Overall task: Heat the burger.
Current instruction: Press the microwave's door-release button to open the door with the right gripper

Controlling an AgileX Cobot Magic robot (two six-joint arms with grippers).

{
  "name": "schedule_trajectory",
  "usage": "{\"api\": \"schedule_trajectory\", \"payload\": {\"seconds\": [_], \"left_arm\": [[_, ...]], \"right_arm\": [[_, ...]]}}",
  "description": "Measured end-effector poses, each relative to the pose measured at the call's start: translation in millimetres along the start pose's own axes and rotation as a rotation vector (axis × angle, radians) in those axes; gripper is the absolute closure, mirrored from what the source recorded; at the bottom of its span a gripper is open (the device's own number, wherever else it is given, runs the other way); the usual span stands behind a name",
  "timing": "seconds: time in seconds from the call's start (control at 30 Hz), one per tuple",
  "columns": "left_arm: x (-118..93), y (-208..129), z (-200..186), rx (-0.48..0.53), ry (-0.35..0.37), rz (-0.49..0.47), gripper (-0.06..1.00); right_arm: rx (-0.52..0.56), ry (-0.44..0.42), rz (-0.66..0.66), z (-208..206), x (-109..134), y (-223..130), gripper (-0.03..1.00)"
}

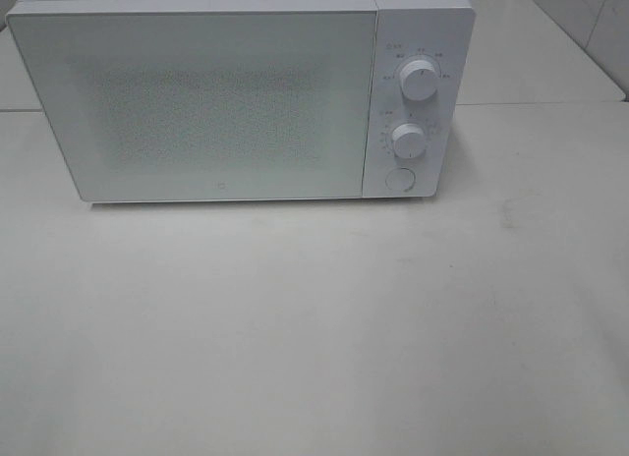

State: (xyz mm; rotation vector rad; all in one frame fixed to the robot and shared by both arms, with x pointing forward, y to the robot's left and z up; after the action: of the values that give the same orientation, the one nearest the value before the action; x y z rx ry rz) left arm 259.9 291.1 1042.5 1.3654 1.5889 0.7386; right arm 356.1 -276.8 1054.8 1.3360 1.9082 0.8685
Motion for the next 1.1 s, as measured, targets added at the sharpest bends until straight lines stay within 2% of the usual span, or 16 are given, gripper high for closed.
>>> {"api": "schedule_trajectory", "payload": {"seconds": [0.6, 0.97, 1.1], "left_arm": [[0.0, 0.0, 0.0, 0.0, 0.0, 0.0, 0.04], [0.0, 0.0, 0.0, 0.0, 0.0, 0.0, 0.04], [0.0, 0.0, 0.0, 0.0, 0.0, 0.0, 0.04]], "right_arm": [[0.014, -0.008, 0.006, 80.7, -7.5, 25.4, 0.21], [-0.069, -0.031, 0.007, 124.9, -11.2, 34.7, 0.21], [-0.118, -0.046, 0.007, 142.5, -10.4, 23.7, 0.21]]}}
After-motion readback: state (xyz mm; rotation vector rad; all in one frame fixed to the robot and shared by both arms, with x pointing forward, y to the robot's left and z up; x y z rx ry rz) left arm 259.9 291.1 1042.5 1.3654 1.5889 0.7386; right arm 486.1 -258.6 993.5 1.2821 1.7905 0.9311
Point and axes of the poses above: a point on each arm's last joint axis where the gripper is mounted, z pointing out along that axis toward the gripper, x along the wrist's bending axis when the last joint is at zero, y = z × x, the point moved 3 cm from there along z, pointing out along that axis toward the gripper, and after that the axes turned 15 degrees about -z, right-handed, at the moved point
